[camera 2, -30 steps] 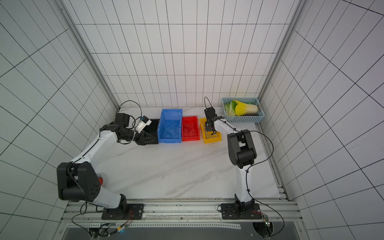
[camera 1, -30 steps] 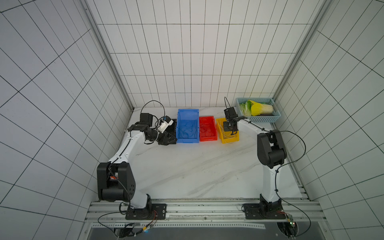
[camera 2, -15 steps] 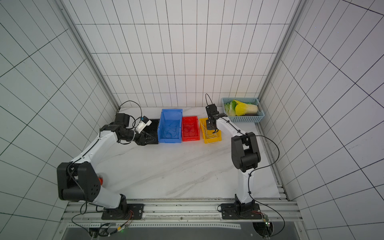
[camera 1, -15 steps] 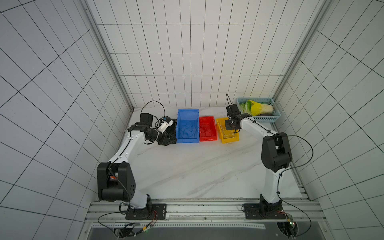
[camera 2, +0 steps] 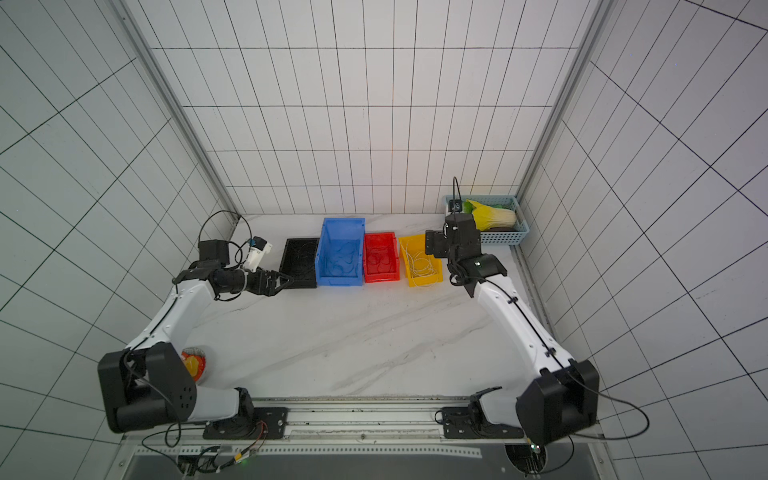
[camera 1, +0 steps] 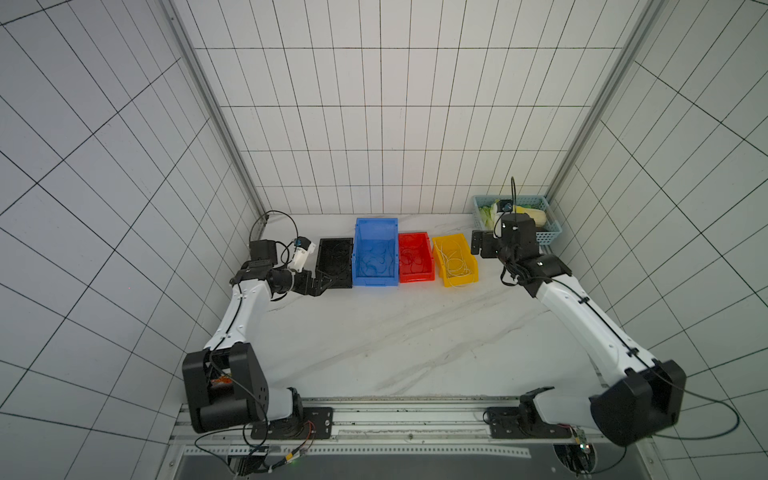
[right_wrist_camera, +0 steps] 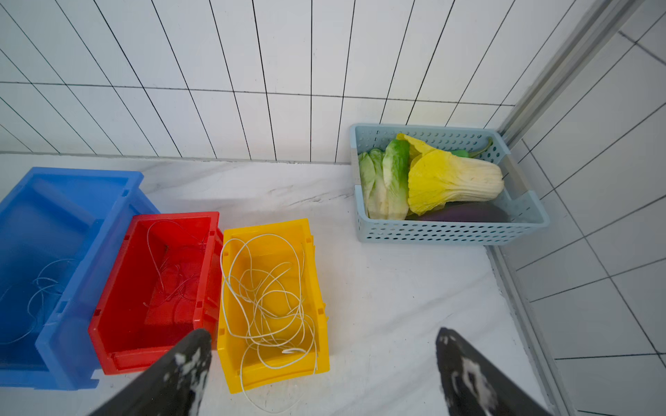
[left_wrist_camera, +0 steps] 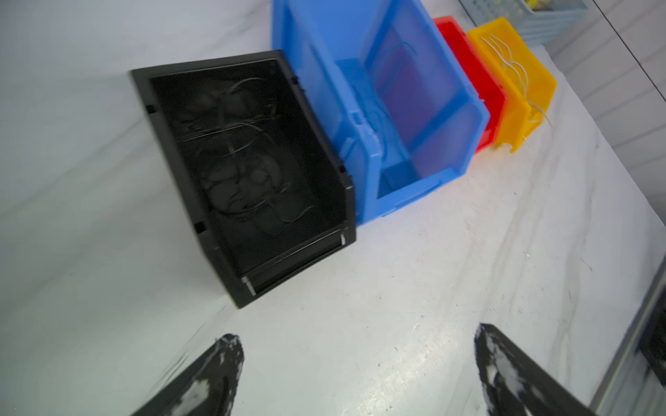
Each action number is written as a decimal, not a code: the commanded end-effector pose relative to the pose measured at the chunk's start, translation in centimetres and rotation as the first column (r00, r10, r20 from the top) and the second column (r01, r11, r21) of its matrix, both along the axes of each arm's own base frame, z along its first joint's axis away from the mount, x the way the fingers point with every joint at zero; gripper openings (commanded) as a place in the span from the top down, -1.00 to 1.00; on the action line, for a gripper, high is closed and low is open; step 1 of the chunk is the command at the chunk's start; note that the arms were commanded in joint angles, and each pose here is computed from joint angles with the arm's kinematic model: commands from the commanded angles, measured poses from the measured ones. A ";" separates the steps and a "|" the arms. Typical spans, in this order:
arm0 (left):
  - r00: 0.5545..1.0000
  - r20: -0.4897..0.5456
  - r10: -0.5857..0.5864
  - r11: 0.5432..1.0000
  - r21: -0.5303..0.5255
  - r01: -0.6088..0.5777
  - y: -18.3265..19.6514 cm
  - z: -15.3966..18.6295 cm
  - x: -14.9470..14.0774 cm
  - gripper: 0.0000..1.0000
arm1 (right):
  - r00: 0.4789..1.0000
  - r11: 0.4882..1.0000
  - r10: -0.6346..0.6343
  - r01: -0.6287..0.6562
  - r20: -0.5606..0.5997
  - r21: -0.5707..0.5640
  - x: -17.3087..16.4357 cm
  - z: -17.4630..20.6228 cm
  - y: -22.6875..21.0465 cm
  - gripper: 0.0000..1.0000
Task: Untangle and sort cables by color
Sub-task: Reset both arms
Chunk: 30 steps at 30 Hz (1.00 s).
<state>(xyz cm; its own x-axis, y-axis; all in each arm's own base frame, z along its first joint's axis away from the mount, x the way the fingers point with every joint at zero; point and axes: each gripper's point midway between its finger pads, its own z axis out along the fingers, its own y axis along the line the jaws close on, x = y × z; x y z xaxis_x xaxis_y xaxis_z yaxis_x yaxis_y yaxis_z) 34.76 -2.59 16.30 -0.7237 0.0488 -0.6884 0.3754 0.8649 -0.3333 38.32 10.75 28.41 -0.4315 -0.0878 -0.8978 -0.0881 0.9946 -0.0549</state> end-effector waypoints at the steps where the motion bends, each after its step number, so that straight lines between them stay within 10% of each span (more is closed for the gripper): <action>1: 0.957 0.096 0.274 0.962 -0.024 -0.273 4.6 0.2 2.6 -0.95 | 0.995 0.997 -0.060 0.063 0.075 -0.044 -1.0 -2.4 -2.6 -0.99; 15: 0.807 0.497 0.318 0.929 0.007 -0.370 2.8 -2.4 4.2 -0.97 | 0.958 0.970 -0.243 0.241 0.153 0.031 -4.3 -15.4 -11.7 -0.99; 30: 0.736 0.526 0.427 0.863 0.005 -0.505 3.2 -4.6 5.9 -0.97 | 0.987 0.993 -0.119 0.119 0.106 0.008 1.5 -18.8 -11.1 -0.99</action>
